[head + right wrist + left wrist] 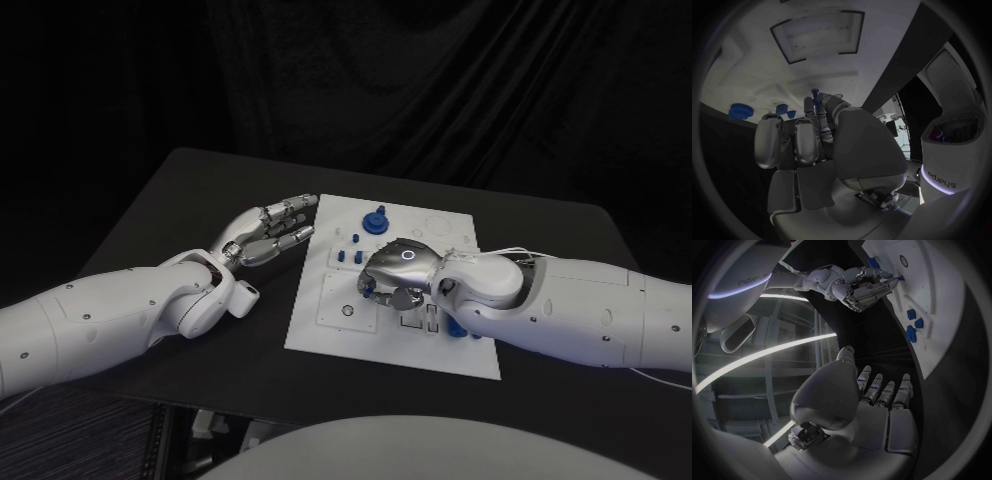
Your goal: Assemble the parts on the task board
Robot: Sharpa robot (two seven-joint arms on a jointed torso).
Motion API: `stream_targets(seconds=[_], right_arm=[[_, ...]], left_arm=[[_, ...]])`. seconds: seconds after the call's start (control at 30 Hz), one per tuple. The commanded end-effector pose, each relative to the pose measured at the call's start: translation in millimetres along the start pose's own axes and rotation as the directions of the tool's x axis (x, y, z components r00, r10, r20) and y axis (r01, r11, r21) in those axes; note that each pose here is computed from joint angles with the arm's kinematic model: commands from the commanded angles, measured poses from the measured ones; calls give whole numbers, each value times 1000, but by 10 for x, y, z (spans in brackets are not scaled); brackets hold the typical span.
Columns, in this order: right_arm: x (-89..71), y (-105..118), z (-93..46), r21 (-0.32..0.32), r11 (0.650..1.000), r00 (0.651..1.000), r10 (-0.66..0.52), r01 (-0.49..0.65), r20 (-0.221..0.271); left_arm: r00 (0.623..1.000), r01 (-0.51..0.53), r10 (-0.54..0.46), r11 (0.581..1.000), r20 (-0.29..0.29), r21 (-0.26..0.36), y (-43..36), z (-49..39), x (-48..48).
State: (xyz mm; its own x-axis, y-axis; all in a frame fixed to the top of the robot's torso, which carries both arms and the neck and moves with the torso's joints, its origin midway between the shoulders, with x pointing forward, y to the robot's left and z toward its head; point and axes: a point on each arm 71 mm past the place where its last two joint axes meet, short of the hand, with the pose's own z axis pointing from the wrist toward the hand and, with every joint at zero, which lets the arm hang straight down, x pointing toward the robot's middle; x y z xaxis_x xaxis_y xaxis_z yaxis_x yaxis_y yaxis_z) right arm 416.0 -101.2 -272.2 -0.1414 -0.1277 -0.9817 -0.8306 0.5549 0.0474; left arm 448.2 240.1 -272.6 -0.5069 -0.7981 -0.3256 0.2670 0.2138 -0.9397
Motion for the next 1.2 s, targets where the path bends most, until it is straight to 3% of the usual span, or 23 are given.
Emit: stream_targets(seconds=[0.03,1.2], right_arm=[[27,-14,-15,20,1000,1000,-5,5,-13],[80,-31,21,29,1000,999,-6,7,-48]], left_arm=[[1000,16,-15,996,-10,85,-56,2,19],[1000,19,-18,998,-14,67,-26,11,25]])
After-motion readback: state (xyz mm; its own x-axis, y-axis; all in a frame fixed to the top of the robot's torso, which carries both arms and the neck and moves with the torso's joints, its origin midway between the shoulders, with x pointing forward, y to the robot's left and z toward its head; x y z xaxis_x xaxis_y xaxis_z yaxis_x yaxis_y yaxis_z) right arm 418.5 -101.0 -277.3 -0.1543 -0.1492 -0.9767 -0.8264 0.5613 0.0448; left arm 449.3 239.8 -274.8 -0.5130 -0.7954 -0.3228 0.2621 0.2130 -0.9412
